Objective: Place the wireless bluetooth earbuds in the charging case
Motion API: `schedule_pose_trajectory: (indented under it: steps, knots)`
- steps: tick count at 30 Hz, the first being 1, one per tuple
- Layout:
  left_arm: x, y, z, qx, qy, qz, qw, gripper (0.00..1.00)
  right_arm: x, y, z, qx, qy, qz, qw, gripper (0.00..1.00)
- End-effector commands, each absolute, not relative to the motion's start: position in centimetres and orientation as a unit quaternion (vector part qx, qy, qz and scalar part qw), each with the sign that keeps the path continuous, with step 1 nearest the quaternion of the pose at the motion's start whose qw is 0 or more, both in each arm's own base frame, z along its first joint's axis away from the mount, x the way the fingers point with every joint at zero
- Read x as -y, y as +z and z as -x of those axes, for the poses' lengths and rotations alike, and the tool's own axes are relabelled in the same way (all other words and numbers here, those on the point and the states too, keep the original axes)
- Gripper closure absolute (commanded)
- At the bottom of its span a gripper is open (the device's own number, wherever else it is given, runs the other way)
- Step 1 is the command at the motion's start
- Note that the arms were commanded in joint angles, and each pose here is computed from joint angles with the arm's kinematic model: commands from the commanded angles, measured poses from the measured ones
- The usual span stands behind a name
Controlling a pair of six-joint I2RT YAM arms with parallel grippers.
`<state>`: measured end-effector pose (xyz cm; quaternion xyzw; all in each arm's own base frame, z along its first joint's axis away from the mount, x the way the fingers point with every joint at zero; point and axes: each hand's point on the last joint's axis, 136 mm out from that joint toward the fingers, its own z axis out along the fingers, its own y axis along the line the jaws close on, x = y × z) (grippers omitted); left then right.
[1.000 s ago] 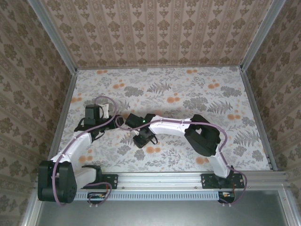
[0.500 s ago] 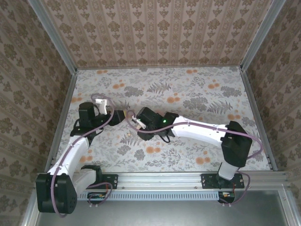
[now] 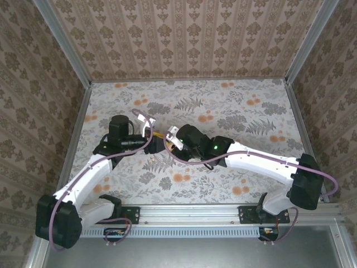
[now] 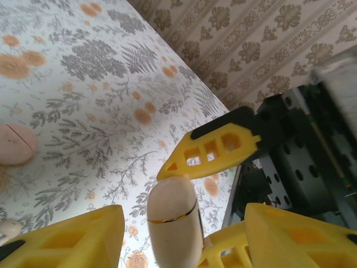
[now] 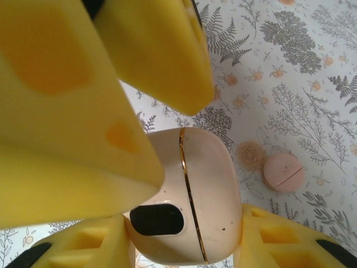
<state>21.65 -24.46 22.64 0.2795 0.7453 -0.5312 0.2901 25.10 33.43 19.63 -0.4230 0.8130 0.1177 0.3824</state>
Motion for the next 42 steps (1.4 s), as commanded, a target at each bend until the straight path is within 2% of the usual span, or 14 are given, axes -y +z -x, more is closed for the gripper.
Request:
schedule_pose_trajectory:
  steps: [1,17,22,28,34,37,40,42]
  knots:
    - [25.2,23.6,-21.1,-0.730,-0.545,-0.304,0.279,0.43,-32.5,21.0,-25.5,-0.800,0.107,0.421,0.413,0.62]
    - [26.2,22.6,-21.0,-0.735,-0.558,-0.300,0.241,0.46,-31.8,22.2,-25.7,-0.794,0.102,0.412,0.436,0.63]
    - [26.5,22.7,-20.9,-0.730,-0.566,-0.303,0.235,0.51,-31.9,22.2,-25.6,-0.793,0.104,0.414,0.436,0.63]
    - [26.9,22.7,-20.8,-0.727,-0.573,-0.304,0.225,0.66,-31.9,22.3,-25.5,-0.792,0.106,0.415,0.435,0.63]
    - [26.9,22.7,-20.8,-0.726,-0.575,-0.305,0.223,0.89,-31.8,22.5,-25.7,-0.791,0.105,0.413,0.438,0.63]
    - [26.8,22.6,-20.9,-0.728,-0.571,-0.304,0.228,0.93,-31.7,22.9,-25.7,-0.792,0.109,0.406,0.443,0.58]
    - [26.6,22.8,-21.1,-0.729,-0.561,-0.307,0.243,0.96,-31.1,23.9,-25.9,-0.797,0.131,0.382,0.450,0.44]
    - [26.3,22.9,-21.4,-0.730,-0.553,-0.308,0.257,0.97,-30.5,25.0,-25.9,-0.797,0.164,0.360,0.456,0.39]
